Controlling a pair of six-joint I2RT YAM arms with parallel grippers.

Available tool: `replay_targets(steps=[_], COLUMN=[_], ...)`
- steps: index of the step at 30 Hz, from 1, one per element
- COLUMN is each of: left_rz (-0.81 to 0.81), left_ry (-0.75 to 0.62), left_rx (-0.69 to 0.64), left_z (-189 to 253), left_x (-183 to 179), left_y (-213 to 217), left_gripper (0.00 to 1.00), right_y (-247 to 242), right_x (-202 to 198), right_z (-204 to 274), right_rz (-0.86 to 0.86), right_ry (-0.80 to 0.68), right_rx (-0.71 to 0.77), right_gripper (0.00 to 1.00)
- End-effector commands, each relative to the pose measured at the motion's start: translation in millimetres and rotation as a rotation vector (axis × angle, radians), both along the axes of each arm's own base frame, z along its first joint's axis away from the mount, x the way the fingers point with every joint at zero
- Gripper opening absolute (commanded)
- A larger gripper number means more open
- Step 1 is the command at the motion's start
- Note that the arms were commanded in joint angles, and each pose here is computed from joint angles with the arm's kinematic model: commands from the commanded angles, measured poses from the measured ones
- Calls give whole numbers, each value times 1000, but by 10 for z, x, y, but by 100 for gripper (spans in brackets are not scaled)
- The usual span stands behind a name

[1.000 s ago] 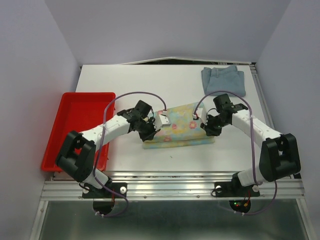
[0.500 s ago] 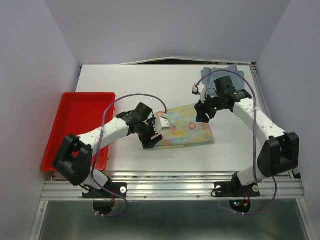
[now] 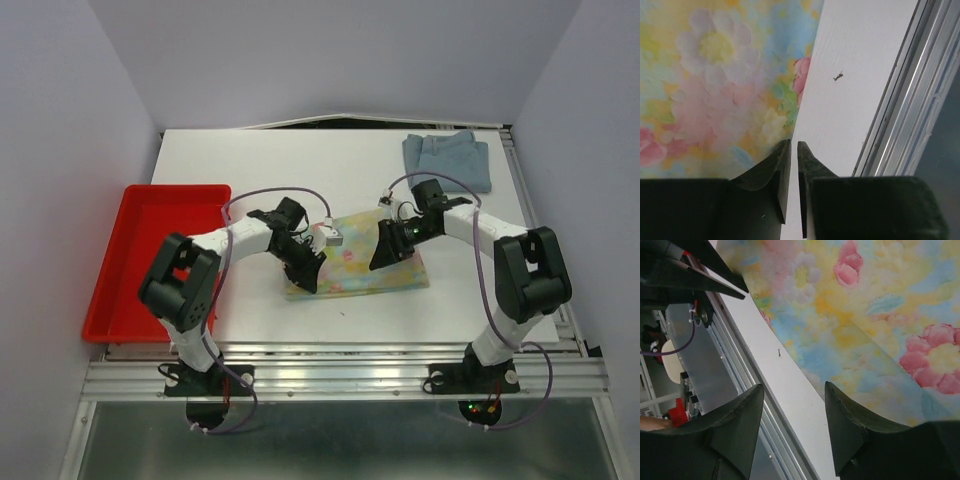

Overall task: Fold and stack the skirts
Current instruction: Fold the skirt

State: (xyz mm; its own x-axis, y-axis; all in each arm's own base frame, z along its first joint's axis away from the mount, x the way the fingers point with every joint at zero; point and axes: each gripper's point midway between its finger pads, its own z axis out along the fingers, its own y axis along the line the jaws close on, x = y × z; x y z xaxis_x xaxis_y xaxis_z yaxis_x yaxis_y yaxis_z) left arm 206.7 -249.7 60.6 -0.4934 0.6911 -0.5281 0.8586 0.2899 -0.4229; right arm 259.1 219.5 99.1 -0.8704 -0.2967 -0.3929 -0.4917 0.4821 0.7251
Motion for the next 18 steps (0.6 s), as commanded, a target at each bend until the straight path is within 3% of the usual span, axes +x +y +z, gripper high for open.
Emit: replay_targets(steps=[1,7,10,14,18], left_rz=[1,97,81,61,261], left_ry=[228,246,211,85,-64], left_rx=[-27,44,33,-40,-115], left_z=[-46,-265,-183,254,631], left_x=[-183,11,17,66,430], left_y=[28,203,197,138,246], left_gripper=[21,23,28,47,57], right_y=[35,-228,-264,-162,-82], right_x=[7,96,186,479,672], right_z=[-261,-922,-891,-304,245], right_rz=[-31,-87,-80,-67,-106], right_ry=[84,166,140,-9,-157], right_rx=[-13,-247,-260,-196,-127], right_gripper=[57,55,55,56,58])
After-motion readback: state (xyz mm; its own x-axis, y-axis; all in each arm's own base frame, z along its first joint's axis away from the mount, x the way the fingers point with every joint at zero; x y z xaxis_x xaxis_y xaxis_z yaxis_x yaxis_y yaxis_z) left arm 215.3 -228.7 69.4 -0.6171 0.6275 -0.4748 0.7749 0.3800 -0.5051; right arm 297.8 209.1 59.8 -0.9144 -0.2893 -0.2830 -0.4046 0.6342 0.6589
